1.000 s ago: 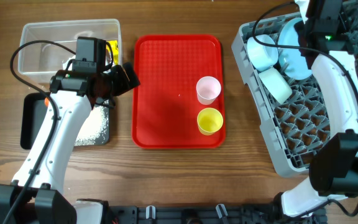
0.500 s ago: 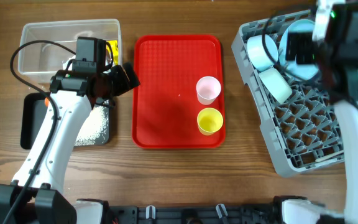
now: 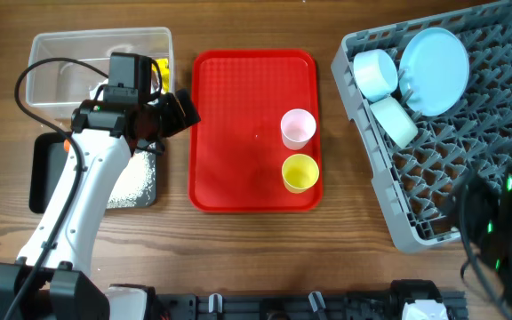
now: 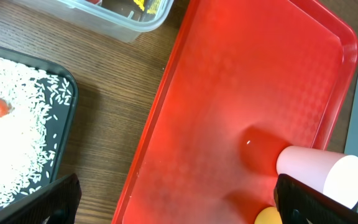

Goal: Sort waste into correct bins and load items into the dishwasher rack
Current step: 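Withdraw the right gripper to the rack's near edge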

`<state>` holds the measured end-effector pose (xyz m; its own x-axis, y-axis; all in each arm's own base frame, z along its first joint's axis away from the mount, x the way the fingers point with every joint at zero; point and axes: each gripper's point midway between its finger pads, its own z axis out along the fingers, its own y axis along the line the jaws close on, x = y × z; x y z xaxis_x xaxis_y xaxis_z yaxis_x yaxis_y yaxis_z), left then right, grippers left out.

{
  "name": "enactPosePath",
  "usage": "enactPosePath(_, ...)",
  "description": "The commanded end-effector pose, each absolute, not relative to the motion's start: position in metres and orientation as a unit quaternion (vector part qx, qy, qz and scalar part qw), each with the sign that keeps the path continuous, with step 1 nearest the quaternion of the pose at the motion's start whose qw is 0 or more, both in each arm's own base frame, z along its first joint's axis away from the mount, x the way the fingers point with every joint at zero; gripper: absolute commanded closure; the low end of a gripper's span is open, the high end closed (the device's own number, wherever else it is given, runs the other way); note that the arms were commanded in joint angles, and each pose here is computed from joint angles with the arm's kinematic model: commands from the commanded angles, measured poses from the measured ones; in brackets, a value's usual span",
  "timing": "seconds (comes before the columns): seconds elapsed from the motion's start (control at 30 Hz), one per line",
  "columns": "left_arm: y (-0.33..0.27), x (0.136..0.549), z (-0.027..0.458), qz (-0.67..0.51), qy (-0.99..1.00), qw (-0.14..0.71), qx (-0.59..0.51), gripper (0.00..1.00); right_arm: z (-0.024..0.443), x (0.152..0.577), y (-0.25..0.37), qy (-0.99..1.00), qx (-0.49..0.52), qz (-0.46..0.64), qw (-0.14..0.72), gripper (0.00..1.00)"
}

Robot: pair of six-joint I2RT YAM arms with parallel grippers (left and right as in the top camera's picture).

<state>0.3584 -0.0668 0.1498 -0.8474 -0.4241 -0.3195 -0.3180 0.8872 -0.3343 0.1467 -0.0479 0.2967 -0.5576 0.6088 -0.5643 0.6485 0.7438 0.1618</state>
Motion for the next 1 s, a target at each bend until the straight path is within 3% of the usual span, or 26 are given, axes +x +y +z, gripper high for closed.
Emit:
enactPosePath(0.0, -0.065, 0.359, 0.154, -0.133, 0.951, 0.203, -0.19, 0.0, 0.263, 0.127, -0.066, 0.835, 0.462, -0.067, 0.292, 0.07)
enactPosePath(0.07, -0.065, 0.359, 0.154, -0.133, 0.951, 0.203, -0.19, 0.0, 0.236, 0.125, -0.065, 0.836, 0.479, -0.078, 0.257, 0.0)
enactPosePath(0.37, -0.065, 0.359, 0.154, -0.133, 0.951, 0.203, -0.19, 0.0, 0.196, 0.145, -0.048, 0.823, 0.521, -0.025, 0.224, 0.0)
enactPosePath(0.53, -0.065, 0.359, 0.154, -0.133, 0.951, 0.203, -0.19, 0.0, 0.131, 0.132, -0.037, 0.781, 0.607, -0.018, 0.148, 0.0)
enactPosePath(0.63, -0.065, 0.359, 0.154, -0.133, 0.951, 0.203, -0.19, 0.0, 0.107, 0.134, -0.032, 0.788, 0.6, -0.013, 0.135, 0.0)
enactPosePath(0.97, -0.065, 0.359, 0.154, -0.133, 0.951, 0.203, -0.19, 0.0, 0.1, 0.164, -0.041, 0.801, 0.574, -0.027, 0.166, 0.0)
